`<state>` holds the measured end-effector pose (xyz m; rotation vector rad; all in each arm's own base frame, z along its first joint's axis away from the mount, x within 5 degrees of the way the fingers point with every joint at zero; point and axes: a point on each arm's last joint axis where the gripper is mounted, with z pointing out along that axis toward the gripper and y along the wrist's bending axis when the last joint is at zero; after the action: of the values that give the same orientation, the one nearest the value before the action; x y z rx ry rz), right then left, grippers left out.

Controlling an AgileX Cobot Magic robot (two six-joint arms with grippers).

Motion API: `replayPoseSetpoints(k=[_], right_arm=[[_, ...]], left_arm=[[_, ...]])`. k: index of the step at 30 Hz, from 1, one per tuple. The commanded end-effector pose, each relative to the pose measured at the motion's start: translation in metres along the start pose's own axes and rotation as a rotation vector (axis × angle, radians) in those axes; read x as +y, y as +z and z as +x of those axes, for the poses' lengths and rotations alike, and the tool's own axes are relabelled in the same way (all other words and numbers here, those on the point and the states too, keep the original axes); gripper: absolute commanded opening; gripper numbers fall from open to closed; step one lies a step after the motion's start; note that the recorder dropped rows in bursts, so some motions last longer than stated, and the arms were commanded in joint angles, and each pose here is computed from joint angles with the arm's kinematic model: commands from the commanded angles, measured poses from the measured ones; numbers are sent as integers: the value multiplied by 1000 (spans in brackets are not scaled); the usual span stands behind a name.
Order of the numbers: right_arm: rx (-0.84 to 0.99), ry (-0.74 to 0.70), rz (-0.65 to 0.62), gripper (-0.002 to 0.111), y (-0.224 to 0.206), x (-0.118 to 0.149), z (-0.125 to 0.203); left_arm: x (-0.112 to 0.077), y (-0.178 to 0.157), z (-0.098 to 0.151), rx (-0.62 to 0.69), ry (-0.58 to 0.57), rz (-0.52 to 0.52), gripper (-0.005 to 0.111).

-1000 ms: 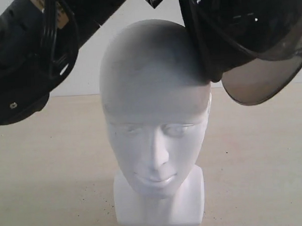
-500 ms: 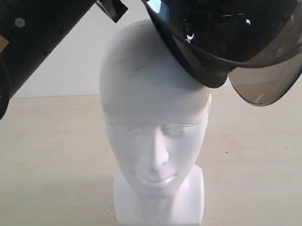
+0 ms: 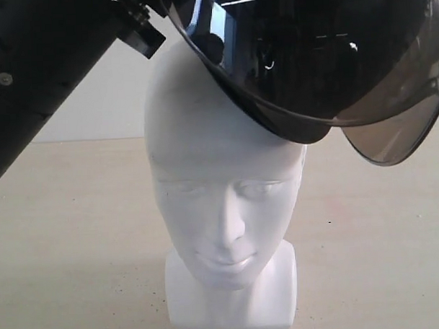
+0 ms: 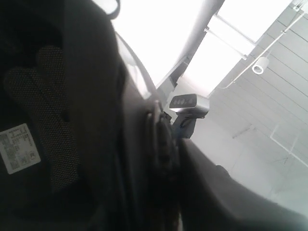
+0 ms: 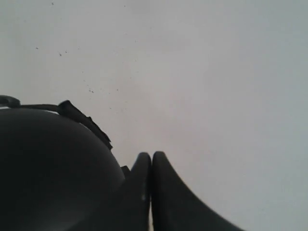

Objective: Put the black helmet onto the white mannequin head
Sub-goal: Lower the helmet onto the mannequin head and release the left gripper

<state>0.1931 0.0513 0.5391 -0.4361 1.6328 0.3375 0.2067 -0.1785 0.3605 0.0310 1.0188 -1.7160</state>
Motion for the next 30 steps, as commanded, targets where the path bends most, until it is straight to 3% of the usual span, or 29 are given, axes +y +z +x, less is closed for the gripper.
replayPoseSetpoints(k=[1,14,30], right_arm=[[8,13,-64,0,5,3,1],[64,62,-158,0,35,0,13],[114,123,-307,0,61,2,27]], left_arm=[[0,-3,-7,-54,65,-34,4],[20,-25,-14,-76,94,-141,4],[25,-32,-25,-107,130,-172,4]])
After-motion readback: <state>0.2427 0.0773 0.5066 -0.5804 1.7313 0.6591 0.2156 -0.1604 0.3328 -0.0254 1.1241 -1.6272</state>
